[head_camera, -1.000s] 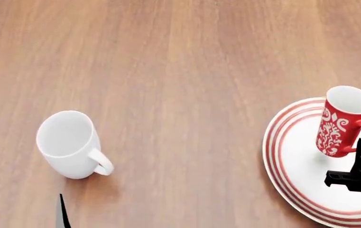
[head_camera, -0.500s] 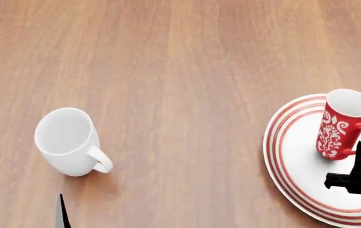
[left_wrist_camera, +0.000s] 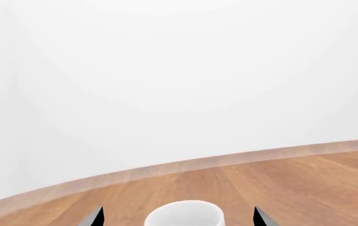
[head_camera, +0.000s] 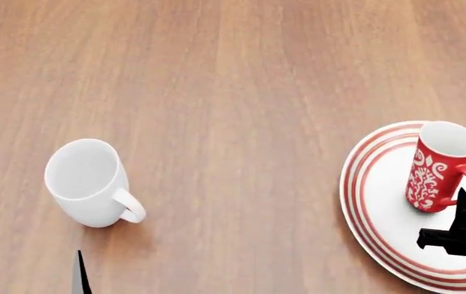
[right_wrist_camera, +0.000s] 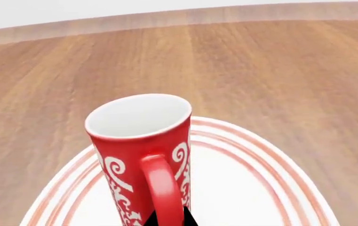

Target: Pick up the red mug and put it on the plate

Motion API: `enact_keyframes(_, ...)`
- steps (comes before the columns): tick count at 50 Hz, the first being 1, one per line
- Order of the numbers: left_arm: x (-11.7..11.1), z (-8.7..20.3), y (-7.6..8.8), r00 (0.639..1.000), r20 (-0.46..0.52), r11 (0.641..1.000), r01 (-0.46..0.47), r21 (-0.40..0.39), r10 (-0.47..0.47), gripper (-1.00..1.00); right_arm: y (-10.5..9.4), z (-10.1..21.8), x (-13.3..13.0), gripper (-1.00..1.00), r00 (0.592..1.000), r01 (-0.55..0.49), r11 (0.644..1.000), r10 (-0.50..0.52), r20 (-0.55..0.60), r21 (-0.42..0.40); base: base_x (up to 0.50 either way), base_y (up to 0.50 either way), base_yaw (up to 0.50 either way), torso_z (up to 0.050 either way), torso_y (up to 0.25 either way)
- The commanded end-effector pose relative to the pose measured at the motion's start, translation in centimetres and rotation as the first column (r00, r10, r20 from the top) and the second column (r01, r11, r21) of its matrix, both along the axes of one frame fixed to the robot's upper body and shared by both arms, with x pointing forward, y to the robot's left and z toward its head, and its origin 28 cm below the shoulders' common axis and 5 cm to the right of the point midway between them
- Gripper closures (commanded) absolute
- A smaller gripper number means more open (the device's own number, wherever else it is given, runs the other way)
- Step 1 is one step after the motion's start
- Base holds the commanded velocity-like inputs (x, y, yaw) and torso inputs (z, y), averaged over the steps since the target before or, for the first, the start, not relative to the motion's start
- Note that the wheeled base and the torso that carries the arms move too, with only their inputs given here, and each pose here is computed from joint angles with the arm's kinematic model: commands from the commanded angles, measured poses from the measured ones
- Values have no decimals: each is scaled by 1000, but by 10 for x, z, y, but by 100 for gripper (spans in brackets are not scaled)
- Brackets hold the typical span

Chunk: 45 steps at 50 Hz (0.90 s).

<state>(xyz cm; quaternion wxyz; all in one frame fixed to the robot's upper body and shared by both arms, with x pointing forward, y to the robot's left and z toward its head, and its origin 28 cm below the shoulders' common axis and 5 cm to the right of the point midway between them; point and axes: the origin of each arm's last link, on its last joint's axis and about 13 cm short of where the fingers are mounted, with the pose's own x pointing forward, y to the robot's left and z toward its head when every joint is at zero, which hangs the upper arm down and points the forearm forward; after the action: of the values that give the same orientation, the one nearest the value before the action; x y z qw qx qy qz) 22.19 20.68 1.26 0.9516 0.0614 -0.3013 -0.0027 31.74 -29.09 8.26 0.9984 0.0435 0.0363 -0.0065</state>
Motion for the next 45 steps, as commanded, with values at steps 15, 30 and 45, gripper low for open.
enact_keyframes(15,0,0,0,1000,0,1000,5,2,-5,-100,1,-20,-7,-100,997,-53,999,52,-51,-11,0,0,0,0,0)
enact_keyframes(30,0,0,0,1000,0,1000,9,3,-9,-100,-4,-42,-18,-100,996,-26,999,29,-85,35,0,0,0,0,0)
enact_keyframes(45,0,0,0,1000,8,1000,8,3,-8,-100,-7,-33,-20,-100,997,-72,997,73,-5,18,0,0,0,0,0)
